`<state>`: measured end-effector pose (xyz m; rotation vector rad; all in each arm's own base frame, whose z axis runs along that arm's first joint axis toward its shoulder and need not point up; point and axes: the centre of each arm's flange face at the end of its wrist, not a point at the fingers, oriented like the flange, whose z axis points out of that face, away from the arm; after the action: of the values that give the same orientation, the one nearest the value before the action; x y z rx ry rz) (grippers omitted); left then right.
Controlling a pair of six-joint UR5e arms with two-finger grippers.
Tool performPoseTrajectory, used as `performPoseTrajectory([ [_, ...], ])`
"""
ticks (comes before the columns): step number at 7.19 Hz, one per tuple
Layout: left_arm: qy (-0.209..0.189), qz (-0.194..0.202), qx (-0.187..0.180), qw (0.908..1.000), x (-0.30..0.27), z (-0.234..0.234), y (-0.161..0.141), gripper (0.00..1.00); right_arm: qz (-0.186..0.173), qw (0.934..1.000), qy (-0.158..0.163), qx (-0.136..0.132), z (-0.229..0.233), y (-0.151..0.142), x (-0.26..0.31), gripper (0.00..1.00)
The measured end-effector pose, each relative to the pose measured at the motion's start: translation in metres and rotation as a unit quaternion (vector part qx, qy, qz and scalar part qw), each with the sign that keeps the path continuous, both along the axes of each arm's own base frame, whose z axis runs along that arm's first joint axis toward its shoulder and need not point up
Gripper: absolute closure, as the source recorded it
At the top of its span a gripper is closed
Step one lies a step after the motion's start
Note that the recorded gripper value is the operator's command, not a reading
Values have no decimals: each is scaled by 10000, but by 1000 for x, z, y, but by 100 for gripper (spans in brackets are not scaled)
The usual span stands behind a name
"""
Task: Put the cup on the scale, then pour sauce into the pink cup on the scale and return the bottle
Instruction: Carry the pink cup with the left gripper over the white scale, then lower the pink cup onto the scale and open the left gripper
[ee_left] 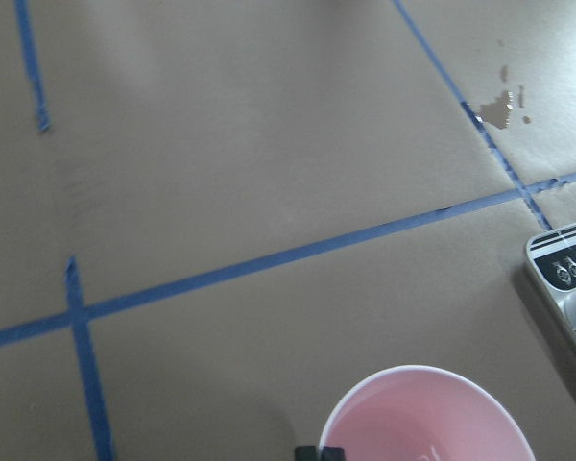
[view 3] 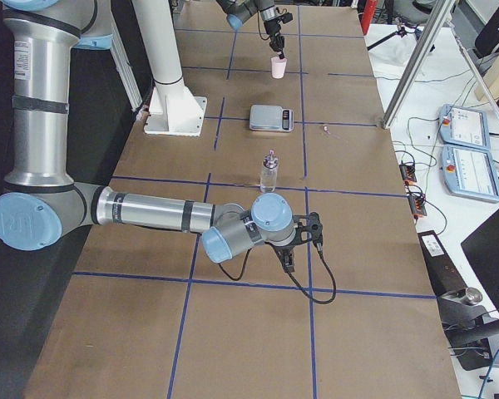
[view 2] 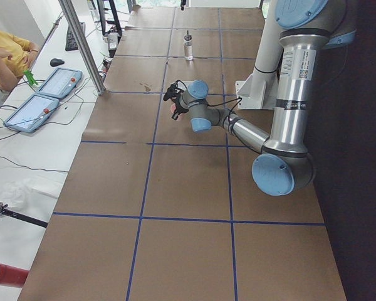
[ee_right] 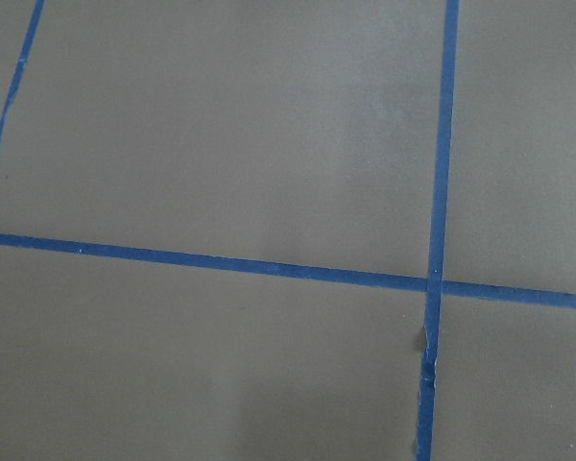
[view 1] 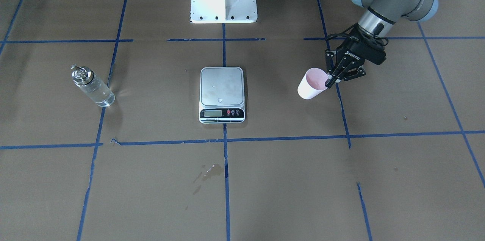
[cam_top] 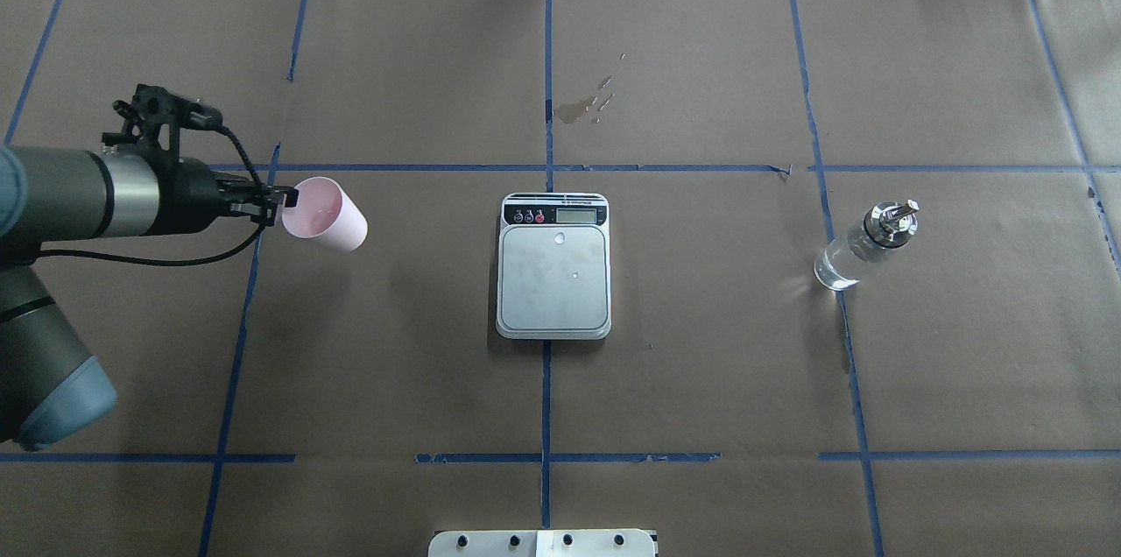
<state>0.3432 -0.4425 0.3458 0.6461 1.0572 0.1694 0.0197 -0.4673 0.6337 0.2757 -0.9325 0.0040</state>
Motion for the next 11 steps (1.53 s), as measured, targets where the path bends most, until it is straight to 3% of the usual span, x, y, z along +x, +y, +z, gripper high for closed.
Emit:
performPoseTrajectory([
  [2, -239, -89, -189, 9995, 51, -70, -10, 100, -1, 10000, 3, -25, 3, 3, 0, 0],
  [5, -378, -107, -932, 9949, 141, -180, 24, 100, -1, 10000, 3, -41, 4, 6, 0, 0],
  [7, -459, -164, -1132, 9924, 181, -204, 42, 100, -3, 10000, 5, -41, 5, 6, 0, 0],
  [11, -509, -215, -1162, 9917, 192, -205, 44, 100, -8, 10000, 6, -25, 4, 7, 1, 0],
])
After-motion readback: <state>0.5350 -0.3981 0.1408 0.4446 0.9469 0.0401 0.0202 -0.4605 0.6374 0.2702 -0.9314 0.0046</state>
